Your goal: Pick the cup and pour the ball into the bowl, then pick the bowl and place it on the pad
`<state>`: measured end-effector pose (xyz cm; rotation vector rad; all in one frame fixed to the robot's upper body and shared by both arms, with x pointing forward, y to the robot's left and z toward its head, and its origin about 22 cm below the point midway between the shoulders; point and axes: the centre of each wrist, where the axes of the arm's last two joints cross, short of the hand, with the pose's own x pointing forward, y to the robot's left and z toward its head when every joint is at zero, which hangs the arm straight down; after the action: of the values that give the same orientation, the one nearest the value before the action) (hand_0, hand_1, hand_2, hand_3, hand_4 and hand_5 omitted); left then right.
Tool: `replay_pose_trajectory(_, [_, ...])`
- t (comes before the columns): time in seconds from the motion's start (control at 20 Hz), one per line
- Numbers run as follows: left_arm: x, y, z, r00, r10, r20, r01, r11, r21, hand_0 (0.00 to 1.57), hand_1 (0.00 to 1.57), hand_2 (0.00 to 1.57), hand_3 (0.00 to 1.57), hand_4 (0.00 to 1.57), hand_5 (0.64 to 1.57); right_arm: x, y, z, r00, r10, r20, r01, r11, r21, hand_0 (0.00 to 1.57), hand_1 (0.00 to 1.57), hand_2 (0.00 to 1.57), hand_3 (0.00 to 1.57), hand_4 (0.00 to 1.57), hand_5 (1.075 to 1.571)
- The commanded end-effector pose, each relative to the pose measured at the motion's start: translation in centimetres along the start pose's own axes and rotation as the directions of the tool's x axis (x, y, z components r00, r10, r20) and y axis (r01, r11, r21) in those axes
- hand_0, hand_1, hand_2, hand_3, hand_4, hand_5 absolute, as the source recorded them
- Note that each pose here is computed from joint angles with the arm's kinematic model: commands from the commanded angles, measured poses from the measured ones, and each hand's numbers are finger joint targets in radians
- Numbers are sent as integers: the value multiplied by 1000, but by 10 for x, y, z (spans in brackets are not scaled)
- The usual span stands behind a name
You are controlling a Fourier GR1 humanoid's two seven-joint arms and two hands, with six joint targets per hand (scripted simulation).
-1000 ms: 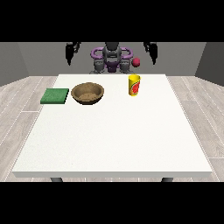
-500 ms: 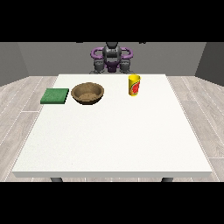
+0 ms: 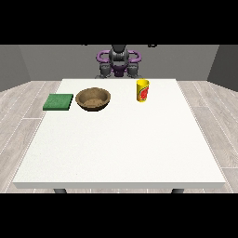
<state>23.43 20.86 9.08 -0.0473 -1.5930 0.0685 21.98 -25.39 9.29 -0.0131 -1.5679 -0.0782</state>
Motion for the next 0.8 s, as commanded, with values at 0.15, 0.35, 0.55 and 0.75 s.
replay_pose_trajectory(0.15, [-12, -7, -29, 967, -63, 249, 61, 998, 15, 0, 0, 0, 0, 548, 1526, 6, 14, -23, 976, -31, 213, 24, 999, 37, 0, 0, 0, 87, 712, 1545])
replay_pose_trajectory(0.35, [-38, 6, -31, 942, -108, 317, 107, 994, 21, 0, 0, 0, 0, 551, 1487, -1, -8, -34, 947, -45, 319, 33, 999, 43, 0, 0, 0, 0, 691, 1543])
replay_pose_trajectory(0.55, [-87, 26, -29, 952, -112, 286, 104, 994, 46, 0, 0, 0, 0, 407, 1484, -4, -22, -29, 950, -60, 305, 36, 996, 81, 0, 0, 0, 0, 678, 1547])
replay_pose_trajectory(0.75, [-117, 33, -28, 965, -109, 239, 112, 994, -2, 0, 0, 0, 0, 187, 1472, -22, -44, -37, 964, -46, 263, 37, 998, 41, 0, 0, 0, 0, 676, 1559])
